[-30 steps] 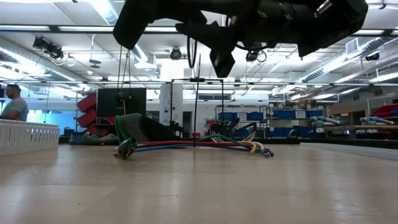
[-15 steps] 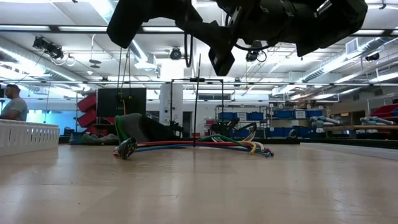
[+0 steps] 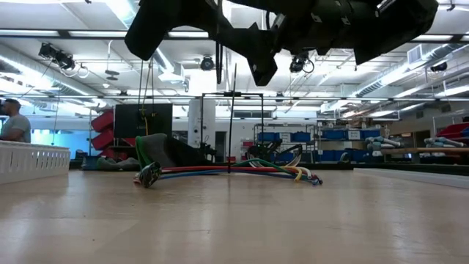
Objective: Ziptie cables
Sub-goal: Insert the black zip tie pointed tail end through the slot to form a loop
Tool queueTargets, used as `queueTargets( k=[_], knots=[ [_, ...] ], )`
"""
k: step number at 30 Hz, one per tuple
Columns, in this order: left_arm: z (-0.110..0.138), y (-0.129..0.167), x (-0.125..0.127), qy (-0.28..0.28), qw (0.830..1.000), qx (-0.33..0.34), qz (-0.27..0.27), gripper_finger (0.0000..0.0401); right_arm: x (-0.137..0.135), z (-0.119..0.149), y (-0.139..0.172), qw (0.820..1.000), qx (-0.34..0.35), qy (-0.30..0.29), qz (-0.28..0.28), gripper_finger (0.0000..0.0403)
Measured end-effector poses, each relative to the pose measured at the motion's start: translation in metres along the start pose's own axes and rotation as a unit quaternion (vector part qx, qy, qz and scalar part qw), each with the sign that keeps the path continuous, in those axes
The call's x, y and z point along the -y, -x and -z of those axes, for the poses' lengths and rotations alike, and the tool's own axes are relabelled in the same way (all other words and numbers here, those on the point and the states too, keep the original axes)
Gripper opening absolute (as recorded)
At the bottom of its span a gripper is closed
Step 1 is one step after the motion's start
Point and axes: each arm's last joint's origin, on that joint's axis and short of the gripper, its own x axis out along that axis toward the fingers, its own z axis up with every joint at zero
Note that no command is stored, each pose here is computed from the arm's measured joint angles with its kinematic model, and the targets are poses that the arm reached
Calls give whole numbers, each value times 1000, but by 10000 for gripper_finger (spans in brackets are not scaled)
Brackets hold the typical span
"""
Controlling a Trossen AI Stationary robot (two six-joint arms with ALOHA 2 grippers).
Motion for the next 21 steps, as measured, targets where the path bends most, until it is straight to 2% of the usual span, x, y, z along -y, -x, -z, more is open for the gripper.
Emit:
queueTargets(
  k=[7,13,17,21],
  knots=[
    [1,2,0,7,1000,-10,-14,0,-8,-14,11,998,-22,46,28,224],
    [8,9,-10,77,997,-16,10,0,-14,-11,16,988,-61,116,77,225],
    [14,7,-15,109,993,-18,48,0,-20,-11,16,972,-54,199,112,225],
    [25,-2,-29,199,972,-23,124,0,-25,-12,17,942,-54,279,179,224]
  ],
)
